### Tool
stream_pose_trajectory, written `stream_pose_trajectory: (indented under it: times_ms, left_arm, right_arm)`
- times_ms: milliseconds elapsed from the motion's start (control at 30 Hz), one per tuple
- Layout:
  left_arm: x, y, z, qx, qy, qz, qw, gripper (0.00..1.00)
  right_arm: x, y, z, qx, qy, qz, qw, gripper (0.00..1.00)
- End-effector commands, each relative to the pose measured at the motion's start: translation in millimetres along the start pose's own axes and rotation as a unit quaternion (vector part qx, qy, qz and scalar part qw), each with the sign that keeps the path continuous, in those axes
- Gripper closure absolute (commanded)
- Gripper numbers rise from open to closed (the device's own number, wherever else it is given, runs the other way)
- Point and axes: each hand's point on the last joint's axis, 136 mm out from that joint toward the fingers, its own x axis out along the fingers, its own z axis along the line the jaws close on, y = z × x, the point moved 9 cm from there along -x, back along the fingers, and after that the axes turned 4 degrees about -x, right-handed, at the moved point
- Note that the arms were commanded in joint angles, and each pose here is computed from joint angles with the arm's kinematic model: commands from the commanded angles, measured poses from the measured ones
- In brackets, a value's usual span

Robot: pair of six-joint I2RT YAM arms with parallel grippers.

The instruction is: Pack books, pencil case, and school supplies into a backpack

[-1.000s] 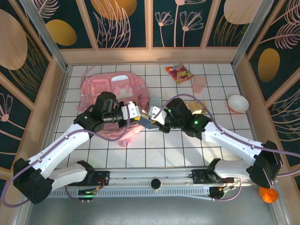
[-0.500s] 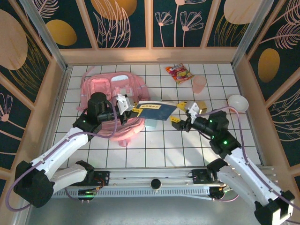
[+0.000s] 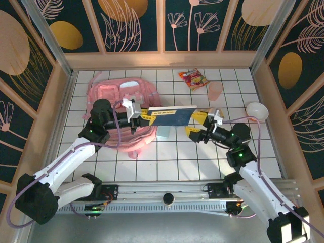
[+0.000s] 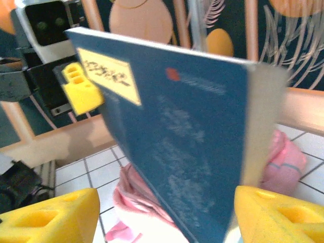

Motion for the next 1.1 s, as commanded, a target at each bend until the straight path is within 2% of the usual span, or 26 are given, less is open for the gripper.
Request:
stream_pose_trajectory:
  times_ms: [0, 100, 133, 167, 300, 400, 467, 533, 633, 667, 700, 800, 833, 933, 1000, 1067]
  left_arm:
    - [-1, -13, -9, 0.033, 0.043, -0.019, 0.998, 1.00]
    - [0, -13, -6, 0.032, 0.037, -0.018, 0.999, 1.00]
    - [1, -13, -6, 0.030, 0.040, -0.019, 0.999, 1.00]
    - [1, -14, -6, 0.029, 0.048, -0.020, 0.998, 1.00]
    - [3, -17, -6, 0.028, 0.068, -0.026, 0.997, 1.00]
    - [4, -16, -6, 0.026, 0.073, -0.024, 0.997, 1.00]
    - [4, -15, -6, 0.024, 0.073, -0.023, 0.997, 1.00]
    - [4, -14, -5, 0.021, 0.068, -0.026, 0.997, 1.00]
    - [5, -14, -2, 0.013, 0.054, -0.033, 0.998, 0.99]
    - [5, -14, -1, 0.009, 0.045, -0.034, 0.998, 0.96]
    - [5, -13, 2, 0.003, 0.027, -0.031, 0.999, 0.89]
    - [5, -3, 20, -0.002, -0.078, 0.014, 0.997, 0.55]
    - [3, 2, 27, 0.002, -0.127, 0.041, 0.991, 0.48]
    - [-6, 24, 46, 0.040, -0.235, 0.160, 0.958, 0.31]
    - [-13, 36, 57, 0.052, -0.291, 0.232, 0.927, 0.28]
    - [-20, 48, 62, 0.068, -0.320, 0.283, 0.901, 0.27]
  right_arm:
    - [-4, -11, -16, 0.020, 0.065, -0.019, 0.998, 0.27]
    - [-7, -8, -18, 0.024, 0.072, -0.008, 0.997, 0.24]
    - [-7, -7, -16, 0.022, 0.061, -0.005, 0.998, 0.10]
    - [-6, -7, -14, 0.020, 0.045, -0.003, 0.999, 0.01]
    - [-1, -11, -2, 0.003, -0.052, -0.006, 0.999, 0.01]
    - [2, -14, 1, -0.004, -0.087, -0.012, 0.996, 0.01]
    - [5, -14, 2, 0.000, -0.105, -0.012, 0.994, 0.14]
    - [7, -13, 1, 0.009, -0.116, -0.011, 0.993, 0.38]
    - [10, -9, -2, 0.015, -0.124, 0.002, 0.992, 0.59]
    - [11, -8, -4, 0.014, -0.121, 0.005, 0.993, 0.88]
    - [10, -6, -7, 0.016, -0.105, 0.010, 0.994, 1.00]
    - [4, -8, -12, 0.026, -0.067, 0.009, 0.997, 1.00]
    - [2, -7, -18, 0.041, -0.036, 0.010, 0.998, 1.00]
    - [-8, -2, -38, 0.112, 0.073, 0.015, 0.991, 1.00]
    - [-14, 3, -50, 0.160, 0.125, 0.019, 0.979, 1.00]
    - [-19, 7, -56, 0.195, 0.153, 0.019, 0.969, 1.00]
